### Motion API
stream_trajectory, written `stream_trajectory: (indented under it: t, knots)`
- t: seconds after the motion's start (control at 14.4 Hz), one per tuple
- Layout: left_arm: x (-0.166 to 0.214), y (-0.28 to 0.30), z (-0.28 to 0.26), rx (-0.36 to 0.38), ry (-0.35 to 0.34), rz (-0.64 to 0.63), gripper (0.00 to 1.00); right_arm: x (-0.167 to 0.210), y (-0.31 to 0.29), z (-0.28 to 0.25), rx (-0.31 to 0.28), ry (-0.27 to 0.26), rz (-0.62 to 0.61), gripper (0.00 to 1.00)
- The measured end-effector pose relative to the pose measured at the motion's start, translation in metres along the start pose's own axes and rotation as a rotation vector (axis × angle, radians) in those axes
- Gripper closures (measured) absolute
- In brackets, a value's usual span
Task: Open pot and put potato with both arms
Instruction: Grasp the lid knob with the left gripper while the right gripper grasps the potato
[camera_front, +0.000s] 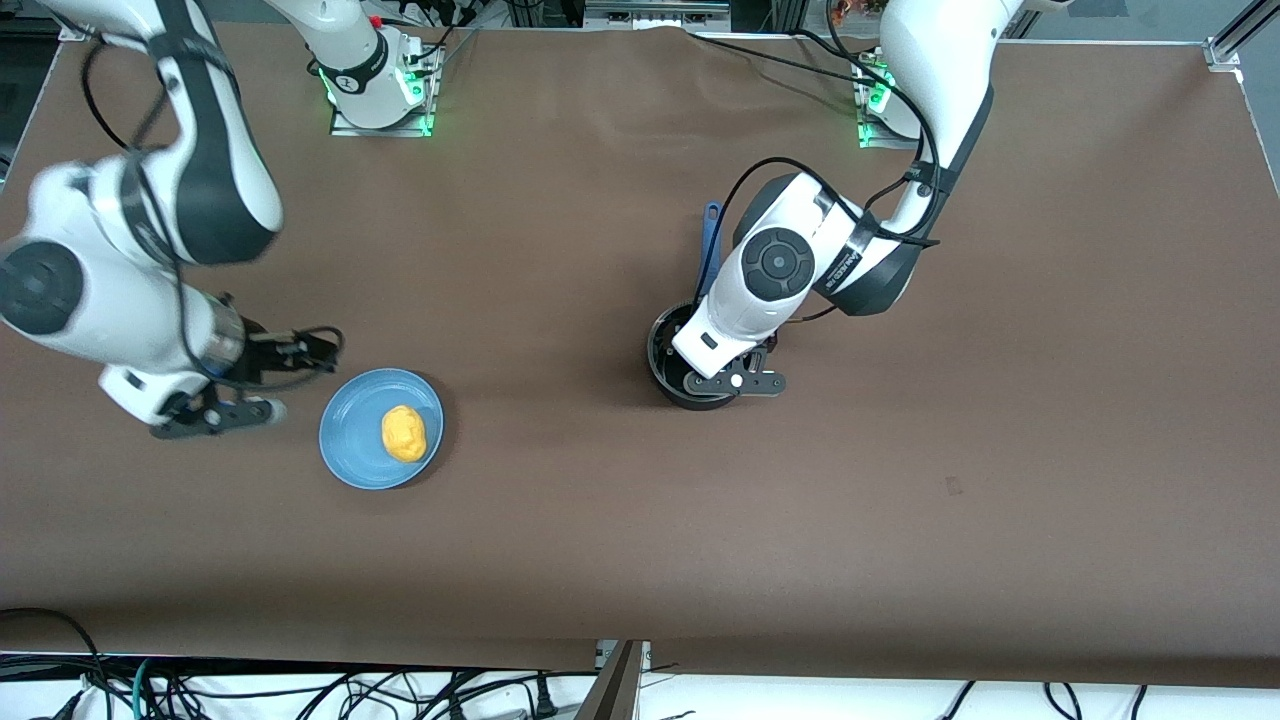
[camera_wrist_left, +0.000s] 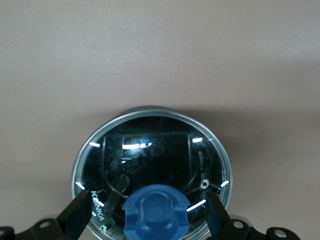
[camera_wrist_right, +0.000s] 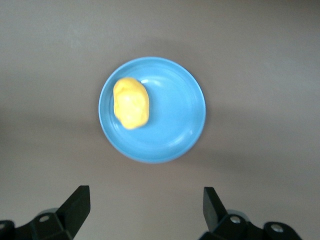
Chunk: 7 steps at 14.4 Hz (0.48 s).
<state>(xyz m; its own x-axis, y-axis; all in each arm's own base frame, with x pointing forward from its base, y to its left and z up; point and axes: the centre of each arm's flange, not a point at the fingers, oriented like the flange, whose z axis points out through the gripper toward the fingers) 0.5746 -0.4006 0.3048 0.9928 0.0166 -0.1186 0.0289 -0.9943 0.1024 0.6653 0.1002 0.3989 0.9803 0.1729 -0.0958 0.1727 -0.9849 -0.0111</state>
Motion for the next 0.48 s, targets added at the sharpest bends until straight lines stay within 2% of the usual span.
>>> stream_trajectory:
  t: [0.48]
  knots:
    - [-0.01, 0.012, 0.032, 0.025, -0.039, 0.021, 0.0, 0.041, -0.036, 0.121, 0.018, 0.057, -0.046, 0.0]
